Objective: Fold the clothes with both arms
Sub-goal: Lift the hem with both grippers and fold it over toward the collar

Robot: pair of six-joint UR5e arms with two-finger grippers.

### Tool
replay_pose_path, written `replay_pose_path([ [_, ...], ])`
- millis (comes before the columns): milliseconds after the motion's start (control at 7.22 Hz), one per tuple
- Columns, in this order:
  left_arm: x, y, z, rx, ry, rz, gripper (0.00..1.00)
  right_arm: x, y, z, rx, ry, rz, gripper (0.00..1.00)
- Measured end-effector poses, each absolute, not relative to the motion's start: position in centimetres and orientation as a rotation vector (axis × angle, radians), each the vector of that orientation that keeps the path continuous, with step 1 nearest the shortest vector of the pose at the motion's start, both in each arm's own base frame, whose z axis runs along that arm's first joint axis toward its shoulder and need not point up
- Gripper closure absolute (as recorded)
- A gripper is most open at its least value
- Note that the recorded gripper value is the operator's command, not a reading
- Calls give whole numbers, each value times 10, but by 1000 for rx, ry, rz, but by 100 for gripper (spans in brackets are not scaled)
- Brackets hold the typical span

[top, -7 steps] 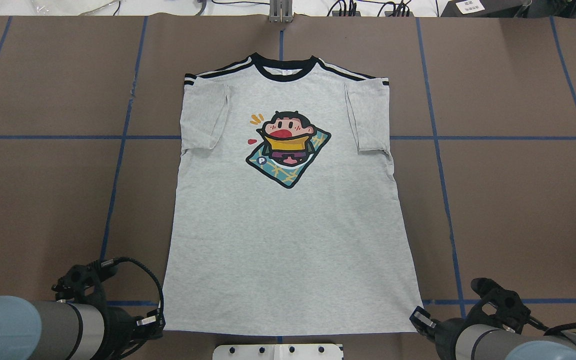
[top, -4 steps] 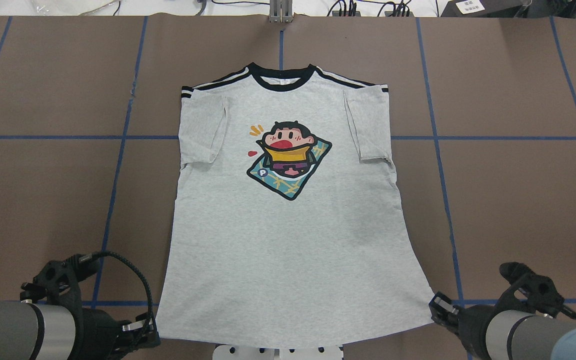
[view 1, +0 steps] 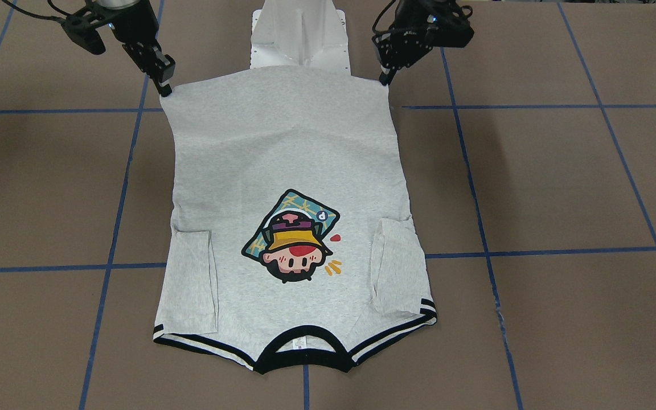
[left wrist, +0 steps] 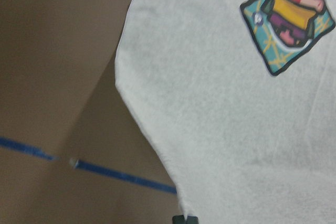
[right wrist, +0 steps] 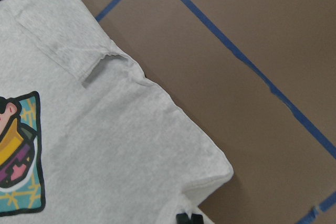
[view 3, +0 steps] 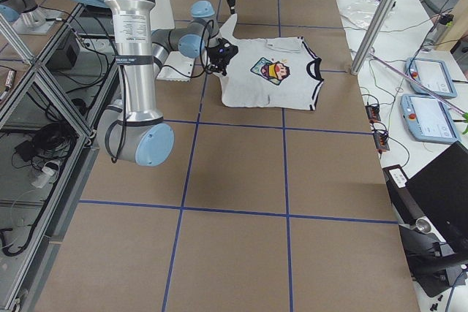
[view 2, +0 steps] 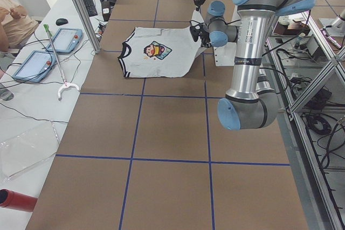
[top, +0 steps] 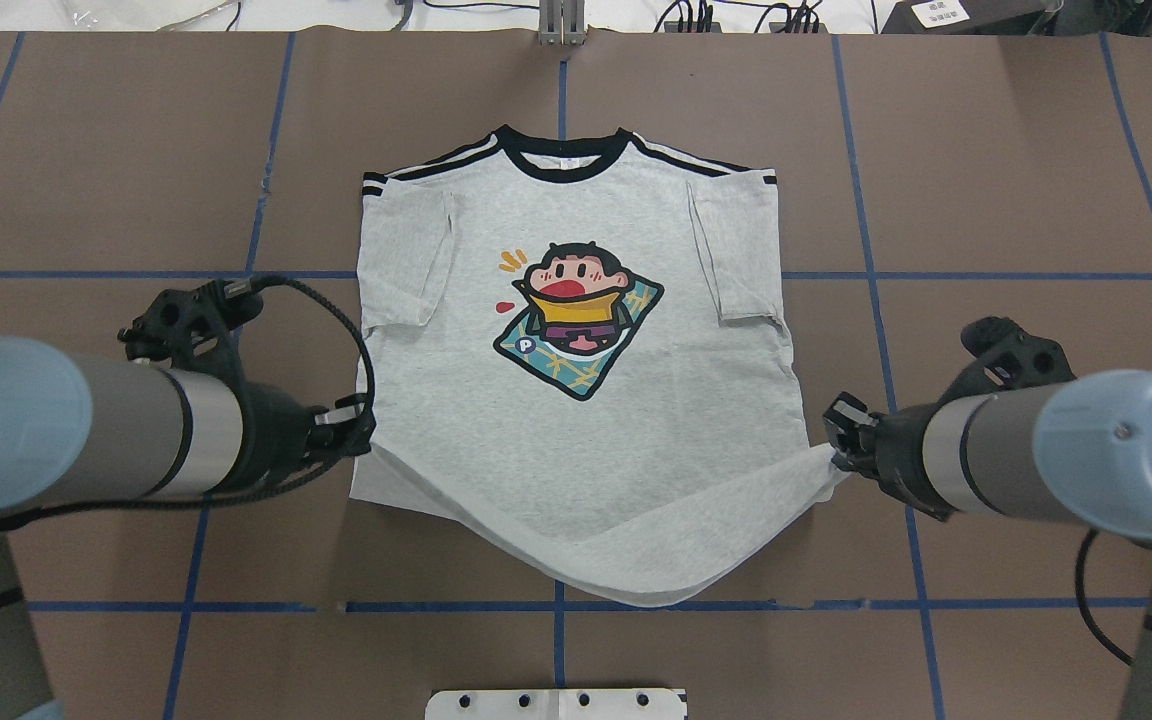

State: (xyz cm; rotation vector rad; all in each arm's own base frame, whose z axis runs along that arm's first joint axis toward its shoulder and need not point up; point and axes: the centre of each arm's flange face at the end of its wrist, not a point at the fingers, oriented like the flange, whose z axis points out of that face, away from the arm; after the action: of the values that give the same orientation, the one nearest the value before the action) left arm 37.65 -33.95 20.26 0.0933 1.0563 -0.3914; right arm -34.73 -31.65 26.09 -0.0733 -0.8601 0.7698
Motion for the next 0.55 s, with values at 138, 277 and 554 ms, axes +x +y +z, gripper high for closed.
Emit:
replay_pose_path([
  [138,376,-393,215,174,1002,-394,100,-357,-356,254,-28,-822,756,100],
  [277,378,-442,232,235,967,-400,100,-365,-394,256,16,-782,732,100],
  [554,390,-530,271,306,945,-438,100,-379,-474,262,85,-700,696,100],
])
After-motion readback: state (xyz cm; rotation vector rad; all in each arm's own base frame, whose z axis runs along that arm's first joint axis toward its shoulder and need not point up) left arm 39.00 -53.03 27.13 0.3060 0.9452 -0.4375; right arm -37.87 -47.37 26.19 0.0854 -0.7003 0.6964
